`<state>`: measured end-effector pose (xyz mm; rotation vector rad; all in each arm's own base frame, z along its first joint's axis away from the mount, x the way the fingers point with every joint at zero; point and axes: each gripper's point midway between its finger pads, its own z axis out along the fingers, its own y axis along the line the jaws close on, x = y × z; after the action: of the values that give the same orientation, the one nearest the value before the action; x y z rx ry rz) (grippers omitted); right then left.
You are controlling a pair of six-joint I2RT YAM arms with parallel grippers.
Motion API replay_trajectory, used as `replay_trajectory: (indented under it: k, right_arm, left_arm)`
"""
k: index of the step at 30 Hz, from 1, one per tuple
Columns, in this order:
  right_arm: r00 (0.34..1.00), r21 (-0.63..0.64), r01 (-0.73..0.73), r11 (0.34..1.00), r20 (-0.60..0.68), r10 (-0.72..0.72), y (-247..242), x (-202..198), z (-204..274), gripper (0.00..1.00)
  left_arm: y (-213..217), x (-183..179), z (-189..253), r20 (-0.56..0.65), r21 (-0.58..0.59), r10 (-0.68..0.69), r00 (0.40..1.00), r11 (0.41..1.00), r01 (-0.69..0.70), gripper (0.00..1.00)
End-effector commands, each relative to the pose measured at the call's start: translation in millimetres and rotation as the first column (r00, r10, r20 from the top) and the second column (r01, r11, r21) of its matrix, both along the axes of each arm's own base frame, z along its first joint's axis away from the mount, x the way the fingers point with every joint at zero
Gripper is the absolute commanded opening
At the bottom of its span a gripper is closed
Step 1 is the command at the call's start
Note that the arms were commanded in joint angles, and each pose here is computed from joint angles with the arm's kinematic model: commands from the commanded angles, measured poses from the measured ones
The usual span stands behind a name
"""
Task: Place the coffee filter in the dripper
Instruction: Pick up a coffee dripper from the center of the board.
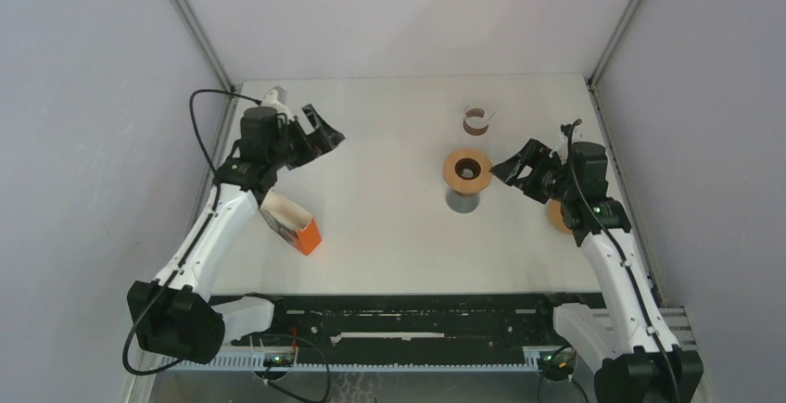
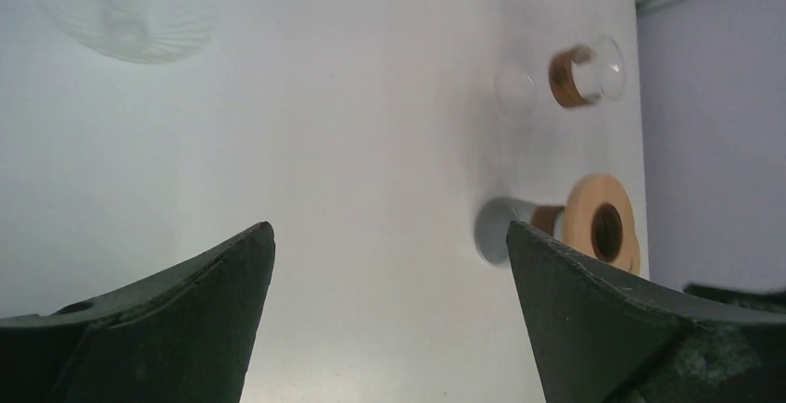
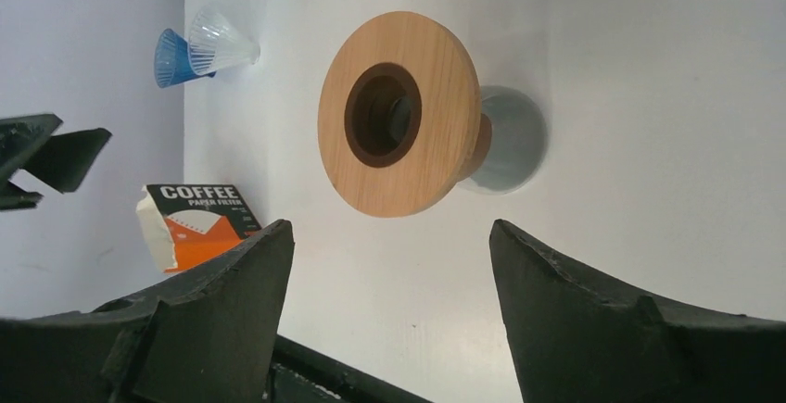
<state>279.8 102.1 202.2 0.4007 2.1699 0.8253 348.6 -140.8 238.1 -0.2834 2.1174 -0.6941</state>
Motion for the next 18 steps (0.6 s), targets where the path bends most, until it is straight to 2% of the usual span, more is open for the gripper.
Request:
replay_trajectory:
  k: [1,7,13,16,18]
  right_arm:
    - [0.994,-0.111,0.017,0.994,0.106,-0.005,-12,-8,23,0.85]
    - [0.987,-0.153,0.029,0.988,0.162,-0.004,-17,-27,33,0.86]
    - [0.982,-0.168,0.049,0.984,0.188,-0.017,-22,-45,33,0.86]
    - [0.980,-0.171,0.054,0.984,0.199,-0.019,-23,-48,35,0.86]
    - [0.979,-0.176,0.059,0.983,0.204,-0.022,-24,-51,35,0.86]
  left_arm:
    - [41,11,1,0.003,0.010,0.097,0.995,0.995,-0.097,1.00]
    - [86,42,-24,-0.061,0.034,0.237,0.970,0.971,-0.236,0.99]
    - [122,79,-55,-0.128,0.113,0.342,0.931,0.938,-0.329,0.91]
    - [128,91,-73,-0.160,0.141,0.364,0.917,0.928,-0.344,0.90]
    - [127,100,-86,-0.188,0.113,0.348,0.919,0.937,-0.332,0.86]
